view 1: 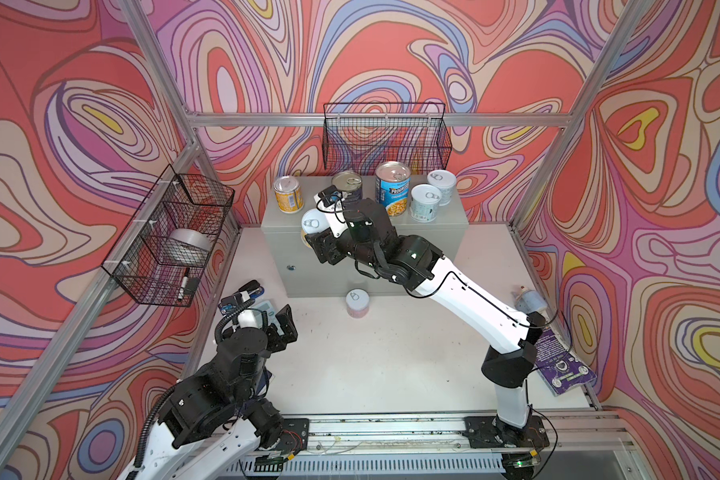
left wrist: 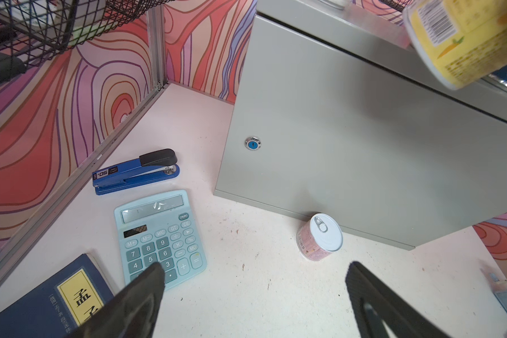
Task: Place and organize the canned foods onto the counter
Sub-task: 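Carry the yellow-labelled can over the cabinet top beside the yellow can, then lower the yellow-labelled can onto the cabinet top and open the right gripper, then raise the open right gripper and draw it back from the cabinet top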
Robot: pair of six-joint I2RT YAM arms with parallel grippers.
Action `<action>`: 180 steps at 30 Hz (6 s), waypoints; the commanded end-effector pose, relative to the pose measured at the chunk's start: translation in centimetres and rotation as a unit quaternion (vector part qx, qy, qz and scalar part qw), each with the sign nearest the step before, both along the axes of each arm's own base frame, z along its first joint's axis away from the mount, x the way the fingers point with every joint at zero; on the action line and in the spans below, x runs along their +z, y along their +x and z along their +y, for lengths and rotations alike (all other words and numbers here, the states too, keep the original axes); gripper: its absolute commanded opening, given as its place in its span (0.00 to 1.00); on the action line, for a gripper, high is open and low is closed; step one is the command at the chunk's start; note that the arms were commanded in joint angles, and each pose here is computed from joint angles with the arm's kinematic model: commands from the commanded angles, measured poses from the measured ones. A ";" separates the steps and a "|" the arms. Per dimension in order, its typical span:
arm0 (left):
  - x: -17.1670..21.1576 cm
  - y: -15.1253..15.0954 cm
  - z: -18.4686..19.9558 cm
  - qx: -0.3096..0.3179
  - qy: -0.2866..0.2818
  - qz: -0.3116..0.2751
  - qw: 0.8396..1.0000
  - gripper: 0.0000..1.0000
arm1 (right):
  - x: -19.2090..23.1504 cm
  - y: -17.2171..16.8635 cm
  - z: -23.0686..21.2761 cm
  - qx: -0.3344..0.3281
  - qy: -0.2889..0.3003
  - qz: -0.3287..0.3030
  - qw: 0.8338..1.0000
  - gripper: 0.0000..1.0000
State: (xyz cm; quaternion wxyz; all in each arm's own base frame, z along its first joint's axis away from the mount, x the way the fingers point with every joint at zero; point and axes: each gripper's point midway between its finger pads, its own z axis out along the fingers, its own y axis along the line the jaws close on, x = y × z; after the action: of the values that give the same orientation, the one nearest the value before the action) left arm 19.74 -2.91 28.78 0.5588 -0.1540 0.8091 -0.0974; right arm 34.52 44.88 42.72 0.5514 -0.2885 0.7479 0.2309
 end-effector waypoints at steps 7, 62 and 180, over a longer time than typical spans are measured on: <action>0.0 -0.2 0.6 0.010 0.009 0.003 1.000 1.00 | 5.3 1.5 -0.4 -0.029 0.056 -0.081 0.995 0.56; -0.1 -0.4 0.9 0.010 0.028 0.011 1.000 1.00 | 0.4 9.4 -0.5 -0.108 0.046 -0.111 0.987 0.61; -1.3 -0.2 -0.9 -0.025 0.001 0.024 0.999 1.00 | 0.1 6.1 -8.7 -0.136 0.049 -0.056 0.988 0.35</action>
State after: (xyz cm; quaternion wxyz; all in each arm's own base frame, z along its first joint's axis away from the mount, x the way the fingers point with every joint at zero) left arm 19.83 -4.24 28.18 0.5416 -0.1272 0.8234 -0.1123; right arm 40.07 36.87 42.10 0.6285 -0.1825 0.7329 0.1859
